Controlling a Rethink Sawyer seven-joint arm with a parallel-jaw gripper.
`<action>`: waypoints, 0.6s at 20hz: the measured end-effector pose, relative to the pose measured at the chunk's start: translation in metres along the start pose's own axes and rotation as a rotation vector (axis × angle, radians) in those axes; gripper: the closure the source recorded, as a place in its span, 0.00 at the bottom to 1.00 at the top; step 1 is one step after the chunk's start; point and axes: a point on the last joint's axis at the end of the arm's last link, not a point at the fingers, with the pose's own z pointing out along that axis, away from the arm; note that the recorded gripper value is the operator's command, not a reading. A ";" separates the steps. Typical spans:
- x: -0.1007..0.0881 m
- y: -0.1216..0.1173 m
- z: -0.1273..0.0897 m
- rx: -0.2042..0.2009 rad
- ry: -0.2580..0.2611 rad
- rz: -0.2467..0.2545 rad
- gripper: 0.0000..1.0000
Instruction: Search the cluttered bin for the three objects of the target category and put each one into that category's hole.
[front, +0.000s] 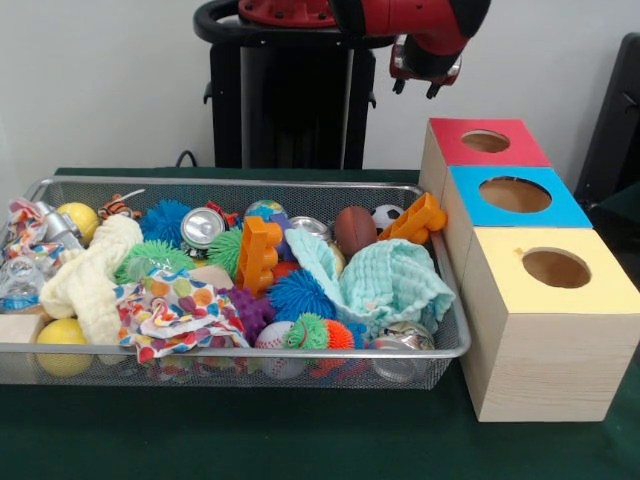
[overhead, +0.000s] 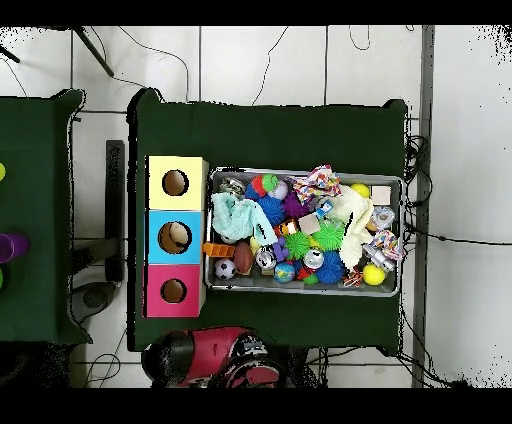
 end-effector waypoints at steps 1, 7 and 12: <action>-0.003 0.001 -0.002 -0.004 -0.007 -0.001 0.00; -0.009 0.005 -0.003 -0.010 -0.020 -0.011 0.00; -0.029 0.018 0.002 0.010 -0.247 -0.093 0.00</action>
